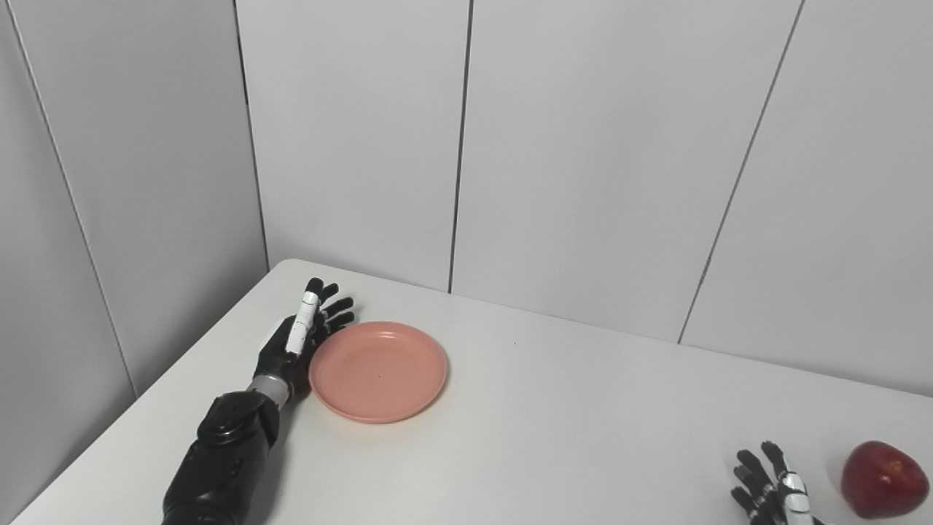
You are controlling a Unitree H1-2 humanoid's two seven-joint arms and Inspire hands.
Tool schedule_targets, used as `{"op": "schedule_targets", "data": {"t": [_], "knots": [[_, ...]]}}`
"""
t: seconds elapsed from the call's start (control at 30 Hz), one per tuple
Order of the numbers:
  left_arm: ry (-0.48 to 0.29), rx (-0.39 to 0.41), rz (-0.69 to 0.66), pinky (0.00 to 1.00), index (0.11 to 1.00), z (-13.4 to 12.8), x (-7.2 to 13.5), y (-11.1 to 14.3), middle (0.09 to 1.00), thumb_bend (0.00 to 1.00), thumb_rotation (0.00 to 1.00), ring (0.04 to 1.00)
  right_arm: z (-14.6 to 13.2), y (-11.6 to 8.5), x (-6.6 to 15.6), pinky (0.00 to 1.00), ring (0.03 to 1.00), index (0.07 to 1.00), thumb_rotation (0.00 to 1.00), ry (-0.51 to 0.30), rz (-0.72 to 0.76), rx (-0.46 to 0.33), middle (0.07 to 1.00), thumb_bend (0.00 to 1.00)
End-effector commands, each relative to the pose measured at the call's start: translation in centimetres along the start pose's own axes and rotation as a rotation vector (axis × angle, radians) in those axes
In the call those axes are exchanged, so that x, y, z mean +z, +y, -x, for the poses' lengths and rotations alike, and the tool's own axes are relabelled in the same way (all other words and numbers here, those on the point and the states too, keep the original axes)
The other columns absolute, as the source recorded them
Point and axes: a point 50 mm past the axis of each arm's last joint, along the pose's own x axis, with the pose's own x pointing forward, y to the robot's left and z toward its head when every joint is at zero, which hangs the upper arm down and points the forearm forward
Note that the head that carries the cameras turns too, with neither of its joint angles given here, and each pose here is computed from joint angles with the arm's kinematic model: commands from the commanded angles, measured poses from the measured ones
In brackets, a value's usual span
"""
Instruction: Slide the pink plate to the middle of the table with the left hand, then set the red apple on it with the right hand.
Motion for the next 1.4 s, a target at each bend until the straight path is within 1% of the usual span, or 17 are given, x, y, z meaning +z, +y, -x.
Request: {"op": "schedule_targets", "data": {"t": [0.0,0.2,0.37,0.5,0.67,0.87,0.97,1.03,1.23,1.37], "knots": [[0.005,-0.066,-0.010,0.95,0.919,-1.1,0.4,-1.9,0.876,0.84,0.91,0.889,0.8,0.8,-1.3,0.95,0.945,0.988,0.98,0.060,-0.023,0.014,0.923,0.77],[0.020,-0.104,0.007,0.98,0.925,-1.5,-0.1,-3.2,0.880,0.83,0.90,0.900,0.9,0.8,-1.3,0.95,0.946,0.987,0.97,0.060,-0.022,0.016,0.925,0.78],[0.025,-0.117,0.007,0.95,0.919,-1.6,-0.4,-4.2,0.876,0.85,0.88,0.892,0.9,0.9,-1.3,0.96,0.948,0.989,0.97,0.058,-0.022,0.023,0.925,0.77],[0.027,-0.134,0.019,0.95,0.927,-1.8,-0.5,-4.9,0.887,0.83,0.88,0.897,0.9,1.0,-1.2,0.95,0.943,0.992,0.97,0.063,-0.019,0.020,0.923,0.79],[0.033,-0.141,0.006,0.91,0.915,-1.9,-0.5,-5.5,0.869,0.84,0.88,0.873,0.9,1.1,-1.1,0.95,0.944,0.993,0.97,0.064,-0.013,0.023,0.924,0.78],[0.041,-0.157,0.004,0.92,0.911,-2.0,-0.8,-6.4,0.868,0.84,0.88,0.878,0.9,1.2,-1.1,0.94,0.940,0.981,0.95,0.063,-0.011,0.022,0.917,0.80],[0.042,-0.176,-0.009,0.91,0.915,-2.0,-1.1,-6.8,0.870,0.84,0.90,0.877,0.9,1.2,-1.0,0.94,0.941,0.986,0.95,0.065,-0.014,0.024,0.920,0.80],[0.042,-0.186,-0.016,0.90,0.914,-2.0,-1.3,-7.1,0.866,0.84,0.91,0.871,0.9,1.3,-1.0,0.94,0.944,0.987,0.94,0.065,-0.022,0.027,0.924,0.80],[0.050,-0.211,-0.009,0.91,0.908,-2.1,-1.9,-8.2,0.849,0.86,0.88,0.860,0.9,1.4,-1.0,0.94,0.946,0.987,0.94,0.064,-0.011,0.031,0.924,0.81],[0.056,-0.216,-0.011,0.88,0.894,-2.1,-2.3,-9.0,0.841,0.89,0.86,0.845,0.8,1.5,-1.1,0.94,0.944,0.990,0.94,0.066,-0.013,0.033,0.923,0.82]]}}
